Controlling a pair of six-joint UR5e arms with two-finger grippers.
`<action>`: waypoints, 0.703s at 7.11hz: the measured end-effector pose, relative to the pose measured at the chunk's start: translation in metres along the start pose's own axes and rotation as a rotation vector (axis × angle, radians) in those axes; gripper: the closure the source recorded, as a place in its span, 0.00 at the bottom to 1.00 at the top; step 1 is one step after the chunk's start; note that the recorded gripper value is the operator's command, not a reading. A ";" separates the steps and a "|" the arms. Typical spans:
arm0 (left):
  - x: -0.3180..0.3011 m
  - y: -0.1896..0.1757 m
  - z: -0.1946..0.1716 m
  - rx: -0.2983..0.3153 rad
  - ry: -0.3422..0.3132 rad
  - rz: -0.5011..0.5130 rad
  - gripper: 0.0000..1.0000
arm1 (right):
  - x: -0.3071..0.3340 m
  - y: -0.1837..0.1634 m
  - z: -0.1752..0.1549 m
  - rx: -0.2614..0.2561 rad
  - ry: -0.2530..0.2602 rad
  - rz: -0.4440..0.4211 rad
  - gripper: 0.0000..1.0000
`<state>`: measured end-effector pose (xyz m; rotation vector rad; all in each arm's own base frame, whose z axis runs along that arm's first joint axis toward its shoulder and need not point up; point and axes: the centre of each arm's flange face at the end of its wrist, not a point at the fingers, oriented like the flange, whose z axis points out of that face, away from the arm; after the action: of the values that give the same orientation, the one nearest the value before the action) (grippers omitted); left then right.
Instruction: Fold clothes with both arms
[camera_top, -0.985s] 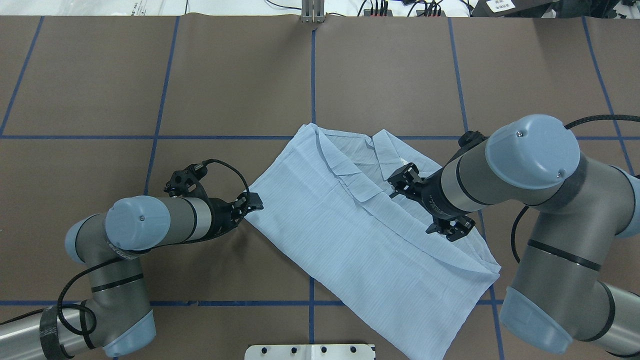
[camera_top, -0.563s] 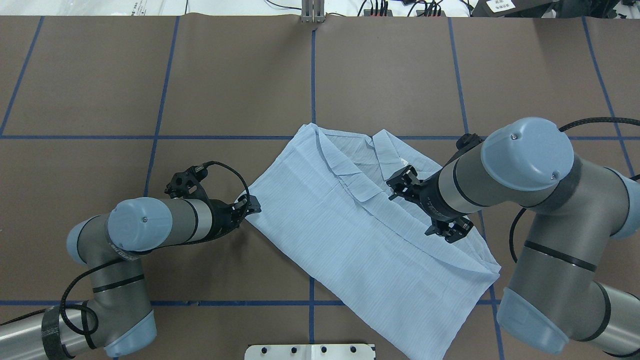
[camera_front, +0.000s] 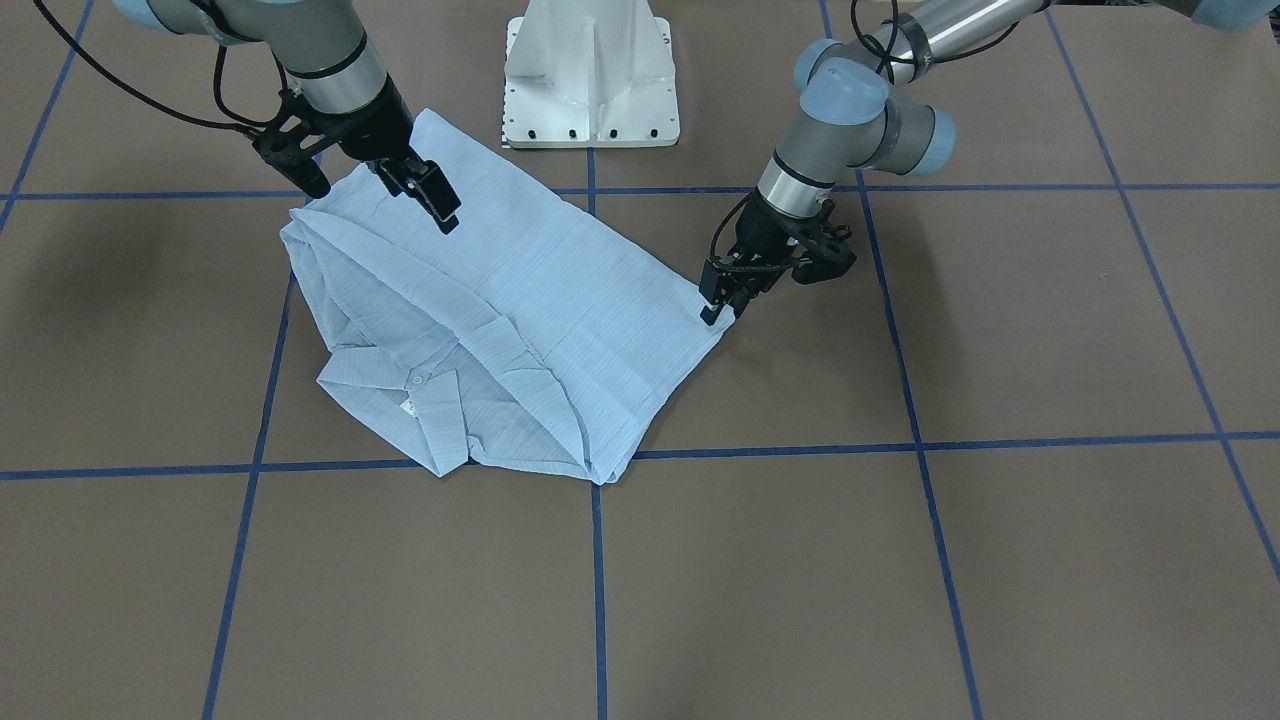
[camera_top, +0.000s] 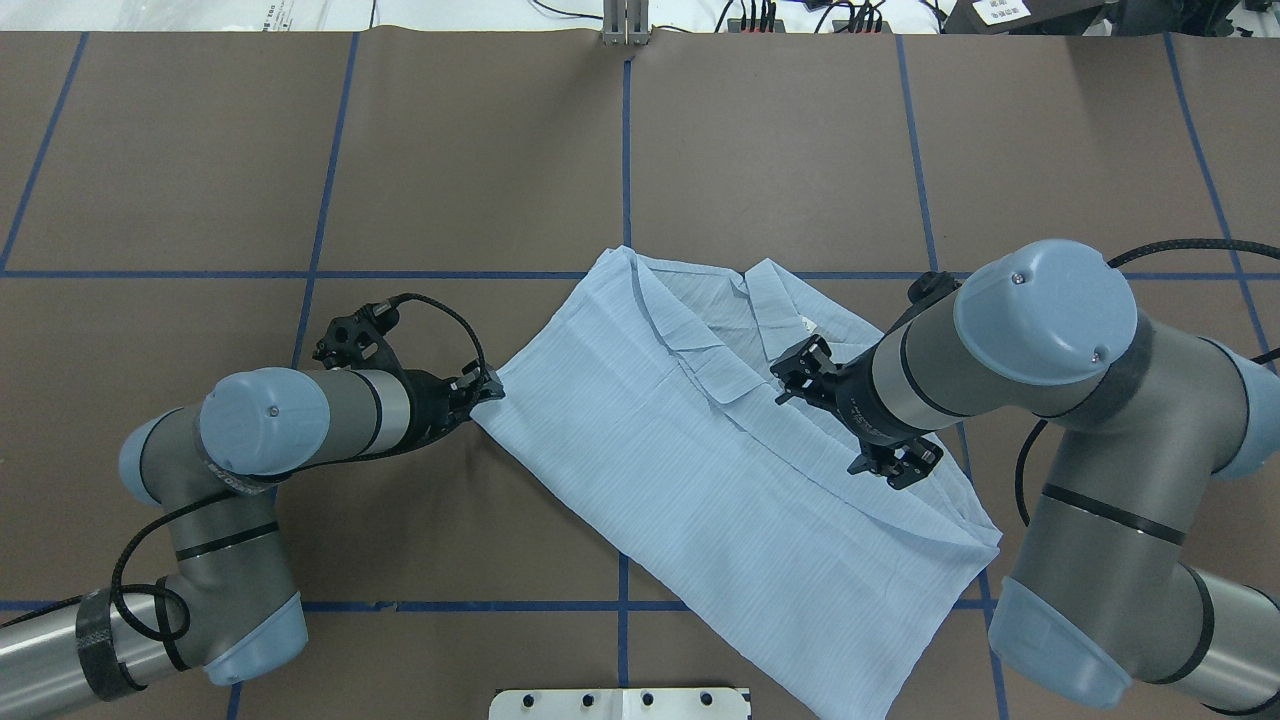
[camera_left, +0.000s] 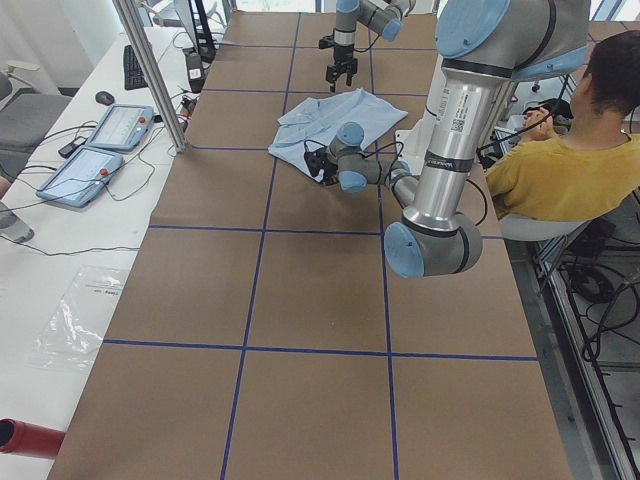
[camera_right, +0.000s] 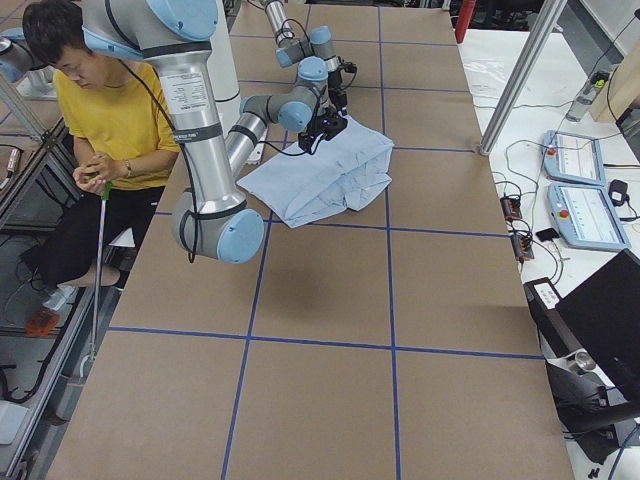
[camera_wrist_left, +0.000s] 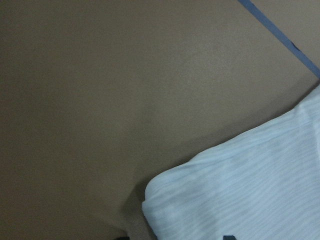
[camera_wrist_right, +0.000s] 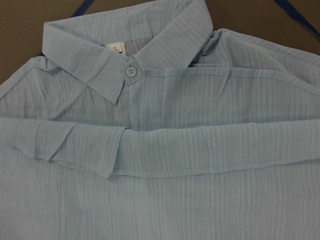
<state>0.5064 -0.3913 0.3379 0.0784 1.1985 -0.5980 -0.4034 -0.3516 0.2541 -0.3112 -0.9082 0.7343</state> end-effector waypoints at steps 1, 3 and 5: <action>0.006 -0.011 -0.002 0.021 0.012 0.012 1.00 | -0.002 0.002 0.002 -0.002 0.000 -0.001 0.00; 0.014 -0.017 0.002 0.034 0.020 0.017 1.00 | -0.009 0.008 0.003 0.002 -0.011 -0.006 0.00; 0.015 -0.018 0.006 0.038 0.014 0.020 0.38 | -0.011 0.011 0.006 0.029 -0.025 -0.010 0.00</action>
<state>0.5058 -0.4146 0.3316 0.1268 1.1988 -0.6040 -0.4174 -0.3522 0.2449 -0.2717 -0.9213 0.7432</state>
